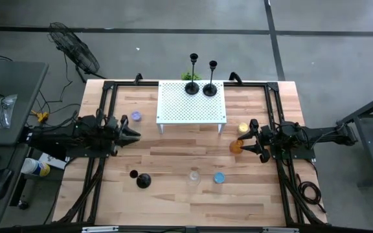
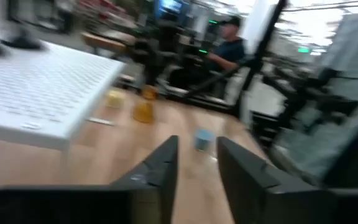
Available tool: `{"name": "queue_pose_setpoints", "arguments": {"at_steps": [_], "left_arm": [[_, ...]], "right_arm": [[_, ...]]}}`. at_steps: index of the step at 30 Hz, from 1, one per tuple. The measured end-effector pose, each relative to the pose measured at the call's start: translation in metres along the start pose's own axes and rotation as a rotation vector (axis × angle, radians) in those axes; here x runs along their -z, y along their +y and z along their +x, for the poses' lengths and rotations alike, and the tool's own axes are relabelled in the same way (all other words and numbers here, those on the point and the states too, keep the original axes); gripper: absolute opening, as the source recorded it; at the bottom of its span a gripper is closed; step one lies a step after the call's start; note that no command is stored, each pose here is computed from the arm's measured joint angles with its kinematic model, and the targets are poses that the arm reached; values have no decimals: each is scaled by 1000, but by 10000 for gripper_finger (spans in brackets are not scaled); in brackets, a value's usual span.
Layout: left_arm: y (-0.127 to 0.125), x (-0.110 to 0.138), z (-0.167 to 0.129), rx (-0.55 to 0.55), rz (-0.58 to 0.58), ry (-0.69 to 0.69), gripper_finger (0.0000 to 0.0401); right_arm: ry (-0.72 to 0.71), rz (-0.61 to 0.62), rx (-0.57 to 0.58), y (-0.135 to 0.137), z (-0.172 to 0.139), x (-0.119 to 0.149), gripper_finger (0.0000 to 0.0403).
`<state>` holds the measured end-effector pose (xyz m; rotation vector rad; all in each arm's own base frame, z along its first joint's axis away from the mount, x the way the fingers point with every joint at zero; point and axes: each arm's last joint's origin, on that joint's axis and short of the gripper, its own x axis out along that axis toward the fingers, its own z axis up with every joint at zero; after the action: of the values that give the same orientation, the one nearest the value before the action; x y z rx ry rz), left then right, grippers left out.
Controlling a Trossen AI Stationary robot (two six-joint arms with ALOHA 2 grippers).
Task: Pick & Place candle stick holders
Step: Put the black candle holder on the shelf aligned with the black candle holders
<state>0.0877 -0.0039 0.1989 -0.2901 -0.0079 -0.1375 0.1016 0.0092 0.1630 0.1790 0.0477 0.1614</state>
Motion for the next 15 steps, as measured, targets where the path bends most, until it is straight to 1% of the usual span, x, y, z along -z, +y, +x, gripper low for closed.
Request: {"name": "queue_pose_setpoints", "arguments": {"at_steps": [3,6,7,11,15], "left_arm": [[-3,2,0,126,-26,56,166],[-6,5,-1,222,-38,111,194],[-6,6,-1,243,-42,130,199],[-6,12,-2,261,-52,195,202],[-8,13,-2,285,-42,203,203]], "right_arm": [[0,0,0,0,0,0,191],[0,0,0,0,0,0,191],[0,0,0,0,0,0,191],[0,0,0,0,0,0,191],[0,0,0,0,0,0,191]]}}
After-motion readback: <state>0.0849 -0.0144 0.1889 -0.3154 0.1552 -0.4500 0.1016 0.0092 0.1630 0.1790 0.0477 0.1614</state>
